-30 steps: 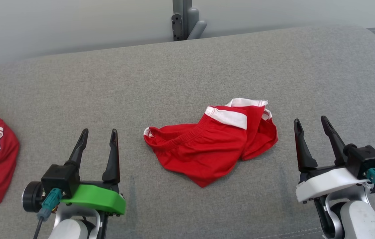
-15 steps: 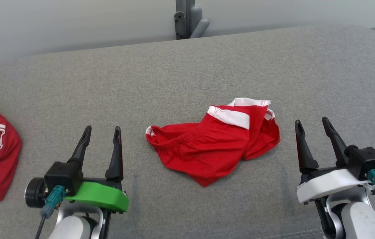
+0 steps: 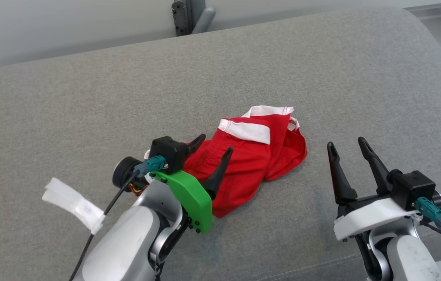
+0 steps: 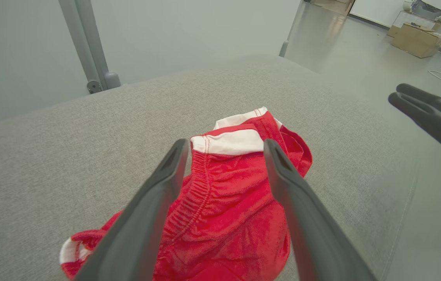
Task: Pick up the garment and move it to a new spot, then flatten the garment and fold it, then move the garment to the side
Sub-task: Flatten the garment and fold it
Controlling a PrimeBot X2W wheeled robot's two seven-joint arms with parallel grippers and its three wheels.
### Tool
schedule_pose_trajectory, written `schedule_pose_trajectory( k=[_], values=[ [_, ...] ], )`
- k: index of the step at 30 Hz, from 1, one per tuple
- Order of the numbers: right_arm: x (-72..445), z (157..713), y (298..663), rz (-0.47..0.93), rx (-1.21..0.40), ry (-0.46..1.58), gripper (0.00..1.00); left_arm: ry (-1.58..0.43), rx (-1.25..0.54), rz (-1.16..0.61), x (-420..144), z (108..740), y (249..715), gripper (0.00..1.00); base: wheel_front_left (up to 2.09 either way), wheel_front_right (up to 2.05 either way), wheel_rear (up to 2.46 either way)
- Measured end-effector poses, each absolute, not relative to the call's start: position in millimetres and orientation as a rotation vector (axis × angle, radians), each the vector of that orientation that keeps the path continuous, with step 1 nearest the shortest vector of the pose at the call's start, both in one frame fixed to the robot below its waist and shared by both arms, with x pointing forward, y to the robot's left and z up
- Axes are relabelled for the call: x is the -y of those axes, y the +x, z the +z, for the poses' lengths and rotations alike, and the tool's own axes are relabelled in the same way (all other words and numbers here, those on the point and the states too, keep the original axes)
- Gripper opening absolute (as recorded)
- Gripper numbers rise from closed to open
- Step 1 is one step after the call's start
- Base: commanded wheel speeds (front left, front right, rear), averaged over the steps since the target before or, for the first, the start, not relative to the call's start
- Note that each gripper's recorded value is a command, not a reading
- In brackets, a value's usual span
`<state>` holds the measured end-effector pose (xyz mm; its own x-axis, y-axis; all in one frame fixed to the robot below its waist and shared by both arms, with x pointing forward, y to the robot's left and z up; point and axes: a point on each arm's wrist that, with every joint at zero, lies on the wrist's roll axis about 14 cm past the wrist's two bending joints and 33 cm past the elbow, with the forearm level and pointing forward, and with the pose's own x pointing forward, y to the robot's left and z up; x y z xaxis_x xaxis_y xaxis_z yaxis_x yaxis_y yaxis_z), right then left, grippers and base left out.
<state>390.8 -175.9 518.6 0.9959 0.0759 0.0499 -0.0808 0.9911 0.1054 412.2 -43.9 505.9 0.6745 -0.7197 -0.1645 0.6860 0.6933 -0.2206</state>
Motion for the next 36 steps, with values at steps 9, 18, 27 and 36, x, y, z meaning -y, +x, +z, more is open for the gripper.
schedule_pose_trajectory(
  k=[9, 18, 27, 36],
  values=[
    [198, 501, 382, 0.008, 0.006, 0.117, 1.00, -0.108, -0.463, -0.847, 66, 447, 422, 1.00, 0.00, 0.00, 0.00],
    [200, 492, 384, -0.002, -0.014, 0.126, 1.00, -0.108, -0.512, -0.779, 55, 426, 439, 1.00, 0.00, 0.00, 0.00],
    [197, 491, 387, 0.008, -0.012, 0.134, 1.00, -0.104, -0.546, -0.792, 54, 419, 439, 0.00, 0.00, 0.00, 0.00],
    [206, 495, 389, -0.017, 0.004, 0.134, 1.00, -0.096, -0.362, -0.821, 54, 463, 450, 0.00, 0.00, 0.00, 0.00]
  ],
)
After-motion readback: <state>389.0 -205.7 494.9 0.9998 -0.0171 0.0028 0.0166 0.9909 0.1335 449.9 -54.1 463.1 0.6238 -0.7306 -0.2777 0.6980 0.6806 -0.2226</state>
